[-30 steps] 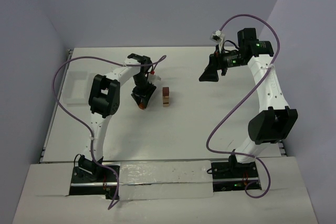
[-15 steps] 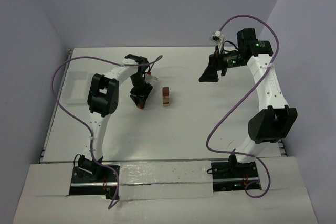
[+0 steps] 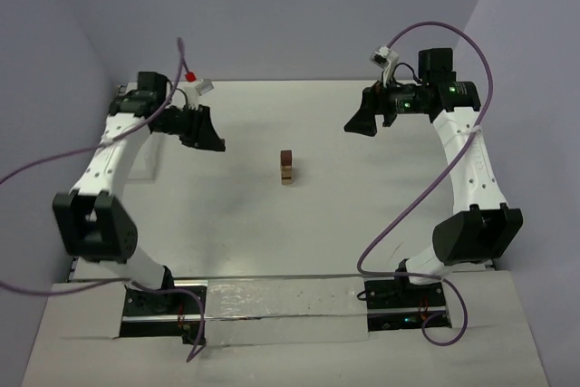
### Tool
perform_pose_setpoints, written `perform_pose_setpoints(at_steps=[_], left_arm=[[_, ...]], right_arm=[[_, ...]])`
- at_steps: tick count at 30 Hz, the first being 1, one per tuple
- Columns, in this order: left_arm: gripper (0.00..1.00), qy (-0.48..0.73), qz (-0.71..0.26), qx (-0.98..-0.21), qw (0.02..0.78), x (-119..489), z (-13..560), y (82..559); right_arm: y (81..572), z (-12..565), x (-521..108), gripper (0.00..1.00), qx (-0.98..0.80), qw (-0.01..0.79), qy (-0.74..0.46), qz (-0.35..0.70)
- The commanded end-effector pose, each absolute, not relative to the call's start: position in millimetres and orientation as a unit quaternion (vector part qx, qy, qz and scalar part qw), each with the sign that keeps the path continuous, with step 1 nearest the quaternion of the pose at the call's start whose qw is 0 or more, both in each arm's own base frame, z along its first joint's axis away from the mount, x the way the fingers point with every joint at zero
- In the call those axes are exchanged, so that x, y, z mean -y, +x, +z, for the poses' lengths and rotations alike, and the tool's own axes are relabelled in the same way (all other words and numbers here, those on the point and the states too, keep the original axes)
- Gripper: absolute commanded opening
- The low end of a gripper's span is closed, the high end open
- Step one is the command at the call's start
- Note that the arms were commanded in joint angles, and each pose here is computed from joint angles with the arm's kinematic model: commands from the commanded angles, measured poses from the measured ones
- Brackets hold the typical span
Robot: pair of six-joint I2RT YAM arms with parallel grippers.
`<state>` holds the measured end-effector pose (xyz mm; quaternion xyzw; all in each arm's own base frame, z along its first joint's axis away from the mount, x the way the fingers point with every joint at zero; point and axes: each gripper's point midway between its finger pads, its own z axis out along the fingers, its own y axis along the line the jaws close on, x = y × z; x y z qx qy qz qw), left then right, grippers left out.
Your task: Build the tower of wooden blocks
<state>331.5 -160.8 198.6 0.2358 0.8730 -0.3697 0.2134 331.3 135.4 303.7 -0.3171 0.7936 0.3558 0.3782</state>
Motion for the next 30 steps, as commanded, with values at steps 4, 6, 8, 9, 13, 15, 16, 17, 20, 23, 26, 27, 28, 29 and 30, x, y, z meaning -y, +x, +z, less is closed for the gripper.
perform_pose_setpoints(at_steps=[4, 6, 8, 9, 13, 15, 16, 17, 20, 23, 26, 27, 28, 29, 30], left_arm=[[0.0, 0.375, -0.413, -0.685, 0.469, 177, 306, 281], [0.0, 0.391, -0.383, -0.662, 0.511, 176, 319, 276], [0.0, 0.405, -0.348, -0.652, 0.539, 175, 323, 276], [0.0, 0.406, -0.334, -0.651, 0.548, 174, 323, 278], [0.0, 0.4, -0.308, -0.633, 0.587, 176, 328, 283], [0.0, 0.4, -0.301, -0.625, 0.599, 179, 330, 283], [0.0, 0.401, -0.31, -0.619, 0.599, 185, 331, 282], [0.0, 0.403, -0.321, -0.612, 0.6, 191, 333, 280], [0.0, 0.395, -0.346, -0.61, 0.593, 208, 335, 288], [0.0, 0.397, -0.376, -0.629, 0.553, 229, 316, 298], [0.12, 0.394, -0.393, -0.624, 0.548, 243, 304, 309], [0.18, 0.393, -0.395, -0.622, 0.549, 246, 300, 309], [0.17, 0.394, -0.392, -0.616, 0.558, 249, 299, 312], [0.12, 0.394, -0.388, -0.61, 0.568, 251, 296, 315], [0.01, 0.391, -0.383, -0.612, 0.572, 253, 294, 318]], right_arm=[[319, 356, -146, 1.0, -0.735, 0.489, -0.326, 0.338], [317, 364, -151, 1.0, -0.716, 0.523, -0.344, 0.308], [318, 358, -155, 1.0, -0.722, 0.531, -0.348, 0.274], [320, 355, -157, 1.0, -0.729, 0.531, -0.341, 0.266], [318, 345, -161, 1.0, -0.737, 0.52, -0.334, 0.275], [316, 344, -163, 1.0, -0.739, 0.519, -0.321, 0.286], [317, 343, -164, 1.0, -0.741, 0.518, -0.315, 0.29], [318, 342, -164, 1.0, -0.742, 0.517, -0.311, 0.293], [326, 340, -161, 1.0, -0.751, 0.519, -0.29, 0.287], [332, 341, -160, 1.0, -0.753, 0.525, -0.275, 0.287], [337, 340, -158, 1.0, -0.753, 0.532, -0.265, 0.283], [339, 340, -156, 1.0, -0.754, 0.535, -0.261, 0.279], [341, 340, -154, 1.0, -0.755, 0.537, -0.257, 0.277], [343, 341, -152, 1.0, -0.755, 0.539, -0.253, 0.275], [345, 341, -150, 1.0, -0.755, 0.542, -0.249, 0.271]])
